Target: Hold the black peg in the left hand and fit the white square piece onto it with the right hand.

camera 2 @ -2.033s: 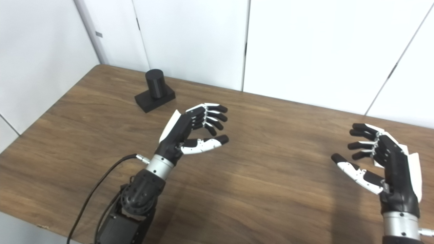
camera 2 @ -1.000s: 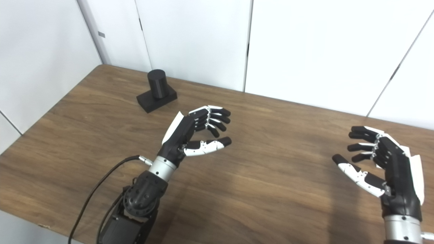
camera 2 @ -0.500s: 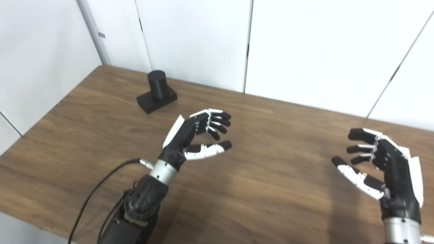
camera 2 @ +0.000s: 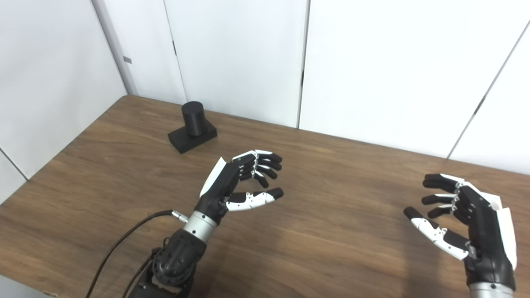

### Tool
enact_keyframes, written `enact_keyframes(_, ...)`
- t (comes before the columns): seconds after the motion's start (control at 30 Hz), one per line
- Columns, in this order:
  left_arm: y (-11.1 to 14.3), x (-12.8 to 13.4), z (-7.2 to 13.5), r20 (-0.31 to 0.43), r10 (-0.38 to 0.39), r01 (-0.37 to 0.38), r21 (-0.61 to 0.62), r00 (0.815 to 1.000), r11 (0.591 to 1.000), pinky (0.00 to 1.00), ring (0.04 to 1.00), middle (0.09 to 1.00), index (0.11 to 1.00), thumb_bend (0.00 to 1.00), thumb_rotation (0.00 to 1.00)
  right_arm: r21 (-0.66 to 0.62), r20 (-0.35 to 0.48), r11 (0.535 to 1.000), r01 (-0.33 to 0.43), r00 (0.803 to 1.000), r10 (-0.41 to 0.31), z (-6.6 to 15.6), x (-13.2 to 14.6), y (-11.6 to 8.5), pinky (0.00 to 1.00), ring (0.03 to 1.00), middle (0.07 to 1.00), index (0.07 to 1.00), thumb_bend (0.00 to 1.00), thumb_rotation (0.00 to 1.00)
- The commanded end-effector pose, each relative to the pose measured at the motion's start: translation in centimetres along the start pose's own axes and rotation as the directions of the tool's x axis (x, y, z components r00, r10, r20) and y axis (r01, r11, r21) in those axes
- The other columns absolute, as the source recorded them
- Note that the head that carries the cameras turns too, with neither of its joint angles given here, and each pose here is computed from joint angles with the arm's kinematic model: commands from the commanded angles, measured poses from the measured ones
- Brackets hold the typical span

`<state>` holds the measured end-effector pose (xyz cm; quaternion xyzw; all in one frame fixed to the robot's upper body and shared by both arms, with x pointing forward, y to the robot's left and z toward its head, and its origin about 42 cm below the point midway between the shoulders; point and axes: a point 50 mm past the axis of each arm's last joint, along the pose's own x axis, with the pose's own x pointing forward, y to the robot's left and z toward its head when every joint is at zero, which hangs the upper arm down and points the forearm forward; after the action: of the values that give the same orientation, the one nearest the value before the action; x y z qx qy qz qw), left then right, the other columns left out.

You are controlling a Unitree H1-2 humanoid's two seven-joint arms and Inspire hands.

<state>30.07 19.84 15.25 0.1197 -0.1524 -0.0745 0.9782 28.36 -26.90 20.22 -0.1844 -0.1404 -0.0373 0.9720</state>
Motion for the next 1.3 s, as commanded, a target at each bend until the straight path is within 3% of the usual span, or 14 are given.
enact_keyframes(0.0,0.2,0.6,0.9,0.066,0.01,-0.01,0.012,0.998,1.0,0.49,0.613,0.669,0.674,0.71,0.18,-0.006,0.084,1.0,0.012,0.996,-0.011,1.2,0.6,-0.2,0.41,0.559,0.67,0.657,0.47,0.0)
enact_keyframes(0.4,0.8,0.8,1.4,0.074,0.036,-0.041,0.061,0.997,0.997,0.48,0.596,0.671,0.678,0.68,0.11,0.005,0.084,1.0,0.011,0.996,-0.012,1.7,0.4,-0.2,0.42,0.563,0.668,0.655,0.46,0.0)
enact_keyframes(0.63,4.1,1.9,2.5,0.116,0.004,-0.035,0.271,0.993,0.962,0.47,0.578,0.662,0.67,0.69,0.09,-0.019,0.098,1.0,0.005,0.995,-0.003,2.0,0.3,-0.3,0.43,0.568,0.681,0.666,0.43,0.0)
enact_keyframes(0.9,9.3,3.3,4.0,0.079,0.009,-0.045,0.479,0.997,0.877,0.58,0.675,0.699,0.685,0.71,0.2,-0.001,0.089,1.0,0.016,0.996,-0.016,1.8,0.5,-0.4,0.42,0.564,0.673,0.666,0.44,0.0)
enact_keyframes(1.0,10.5,3.6,4.2,0.071,0.042,-0.075,0.566,0.997,0.821,0.58,0.671,0.703,0.687,0.72,0.25,-0.006,0.092,1.0,0.016,0.996,-0.015,2.0,0.5,-0.4,0.42,0.567,0.673,0.666,0.45,0.0)
enact_keyframes(1.13,12.2,4.2,4.3,0.074,0.081,-0.11,0.674,0.994,0.73,0.61,0.743,0.748,0.7,0.71,0.27,-0.014,0.097,1.0,0.014,0.995,-0.013,1.9,0.5,-0.6,0.42,0.564,0.669,0.663,0.45,0.0)
enact_keyframes(1.27,13.8,4.8,4.4,0.071,0.128,-0.139,0.729,0.989,0.67,0.65,0.78,0.783,0.717,0.72,0.27,-0.028,0.09,0.999,0.016,0.996,-0.013,2.2,0.5,-0.7,0.43,0.573,0.67,0.667,0.45,0.0)
